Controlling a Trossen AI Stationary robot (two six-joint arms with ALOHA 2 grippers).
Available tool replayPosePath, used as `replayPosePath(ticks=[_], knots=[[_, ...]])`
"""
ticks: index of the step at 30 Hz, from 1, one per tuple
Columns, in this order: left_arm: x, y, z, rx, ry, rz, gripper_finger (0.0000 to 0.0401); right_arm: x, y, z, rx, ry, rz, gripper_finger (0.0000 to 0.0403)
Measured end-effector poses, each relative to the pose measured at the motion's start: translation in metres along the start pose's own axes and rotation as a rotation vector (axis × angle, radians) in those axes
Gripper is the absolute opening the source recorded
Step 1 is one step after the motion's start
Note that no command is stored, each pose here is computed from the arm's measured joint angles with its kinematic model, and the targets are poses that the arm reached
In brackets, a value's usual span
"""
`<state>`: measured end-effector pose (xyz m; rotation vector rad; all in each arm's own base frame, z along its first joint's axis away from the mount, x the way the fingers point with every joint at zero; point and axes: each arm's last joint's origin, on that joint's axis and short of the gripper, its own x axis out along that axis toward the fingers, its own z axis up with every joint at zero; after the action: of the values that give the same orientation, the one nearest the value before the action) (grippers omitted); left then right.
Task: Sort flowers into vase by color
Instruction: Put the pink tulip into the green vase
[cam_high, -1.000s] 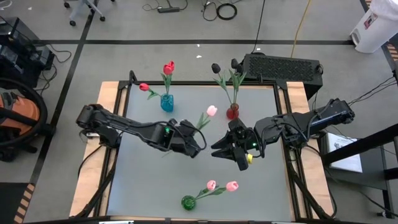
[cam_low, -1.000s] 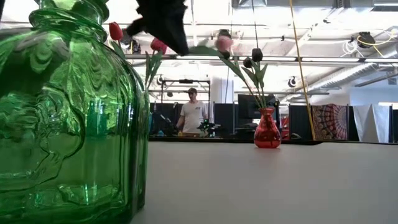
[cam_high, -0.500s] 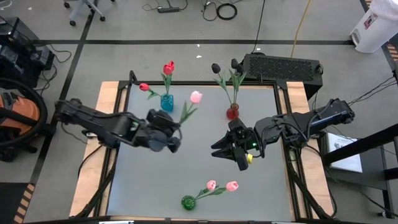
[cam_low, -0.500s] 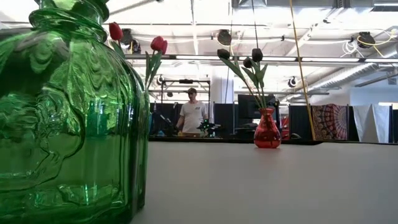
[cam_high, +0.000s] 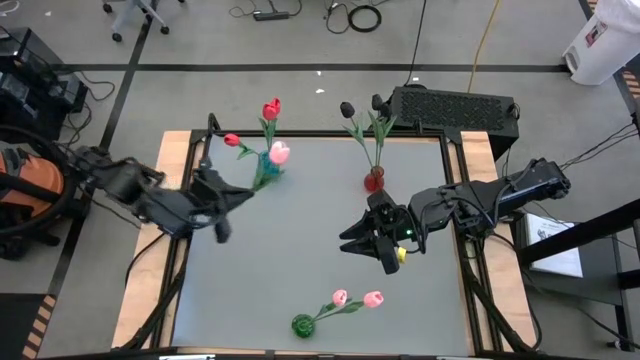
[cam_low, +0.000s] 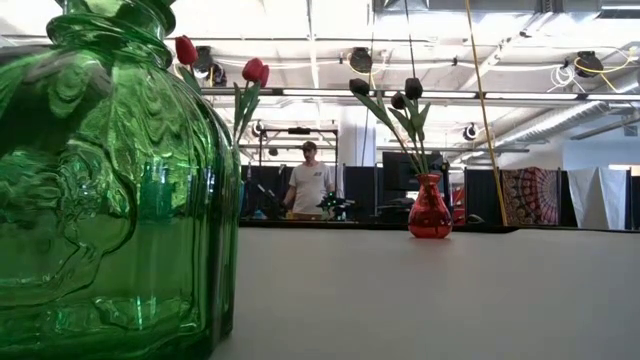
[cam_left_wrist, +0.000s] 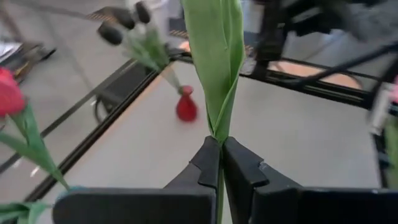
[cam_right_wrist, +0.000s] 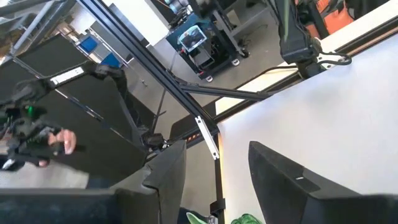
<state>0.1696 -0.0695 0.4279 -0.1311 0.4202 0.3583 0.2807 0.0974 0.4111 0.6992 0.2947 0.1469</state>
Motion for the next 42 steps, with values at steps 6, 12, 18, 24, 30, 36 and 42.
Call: replayPosePath(ticks=[6,12,18,24,30,36,42], knots=[[-0.041,0.028,0.0,0.129,-0.009,-0.234,0.0013,0.0,0.0,0.0,0.0,0.0,0.0,0.0167],[-0.075,0.061,-0.001,0.169,-0.093,-0.375,0.0013,0.0,0.0,0.0,0.0,0.0,0.0,0.0167],[-0.101,0.094,-0.004,0.15,-0.207,-0.419,0.0013,0.0,0.0,0.0,0.0,0.0,0.0,0.0167],[-0.113,0.115,-0.018,0.096,-0.323,-0.529,0.0013,0.0,0.0,0.0,0.0,0.0,0.0,0.0167],[-0.108,0.123,-0.046,0.035,-0.42,-0.617,0.0013,0.0,0.0,0.0,0.0,0.0,0.0,0.0167],[-0.084,0.109,-0.077,-0.03,-0.492,-0.712,0.0013,0.0,0.0,0.0,0.0,0.0,0.0,0.0167],[-0.052,0.081,-0.103,-0.04,-0.535,-0.814,0.0013,0.0,0.0,0.0,0.0,0.0,0.0,0.0167]])
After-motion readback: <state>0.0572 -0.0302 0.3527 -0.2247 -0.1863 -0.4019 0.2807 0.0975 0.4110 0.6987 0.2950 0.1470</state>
